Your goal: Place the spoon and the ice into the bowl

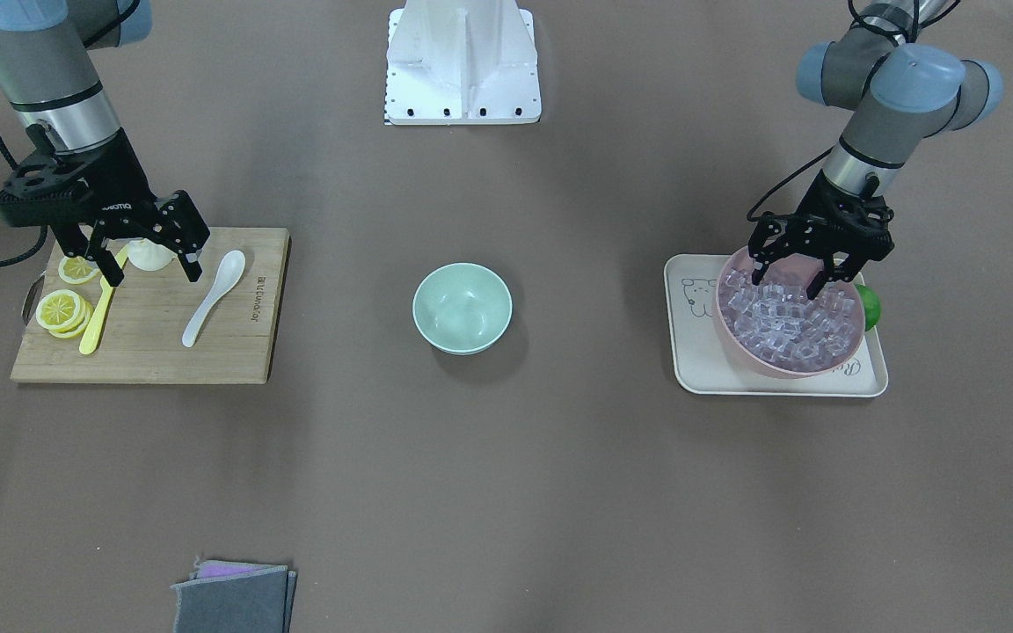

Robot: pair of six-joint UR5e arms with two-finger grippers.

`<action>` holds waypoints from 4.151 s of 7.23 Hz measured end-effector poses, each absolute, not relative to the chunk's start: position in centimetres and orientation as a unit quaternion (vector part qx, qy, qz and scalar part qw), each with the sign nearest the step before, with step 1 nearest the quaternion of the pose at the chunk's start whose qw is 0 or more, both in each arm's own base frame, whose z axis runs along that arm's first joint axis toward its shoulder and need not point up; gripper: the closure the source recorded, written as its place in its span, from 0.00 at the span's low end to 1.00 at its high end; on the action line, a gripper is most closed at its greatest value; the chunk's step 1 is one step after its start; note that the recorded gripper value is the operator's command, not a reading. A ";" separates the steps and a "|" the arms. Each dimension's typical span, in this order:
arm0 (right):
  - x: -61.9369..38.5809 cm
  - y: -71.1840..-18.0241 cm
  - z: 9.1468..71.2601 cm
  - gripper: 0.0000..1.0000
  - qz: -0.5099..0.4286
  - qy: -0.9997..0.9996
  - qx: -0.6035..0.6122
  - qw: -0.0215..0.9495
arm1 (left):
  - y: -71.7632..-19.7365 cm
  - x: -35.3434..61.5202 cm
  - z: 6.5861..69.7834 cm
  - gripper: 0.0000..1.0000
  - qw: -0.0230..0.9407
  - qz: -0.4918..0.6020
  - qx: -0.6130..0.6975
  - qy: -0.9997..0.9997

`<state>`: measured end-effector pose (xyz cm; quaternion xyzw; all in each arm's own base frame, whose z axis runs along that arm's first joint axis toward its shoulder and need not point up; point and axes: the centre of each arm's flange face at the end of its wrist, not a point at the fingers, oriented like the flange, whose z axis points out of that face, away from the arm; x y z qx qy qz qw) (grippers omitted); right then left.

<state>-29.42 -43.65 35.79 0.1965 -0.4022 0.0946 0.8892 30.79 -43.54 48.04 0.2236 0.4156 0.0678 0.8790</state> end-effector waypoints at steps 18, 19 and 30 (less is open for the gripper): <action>-31.5 -42.7 37.6 0.02 0.117 -0.373 0.205 0.897 | -46.9 43.1 24.2 1.00 0.795 -0.049 0.228 0.560; -31.7 -42.8 38.6 0.03 0.120 -0.362 0.204 0.902 | -45.7 46.3 23.0 1.00 0.796 -0.056 0.228 0.558; -33.7 -42.9 39.5 0.03 0.143 -0.355 0.204 0.901 | -41.2 54.7 18.3 0.02 0.787 -0.078 0.236 0.564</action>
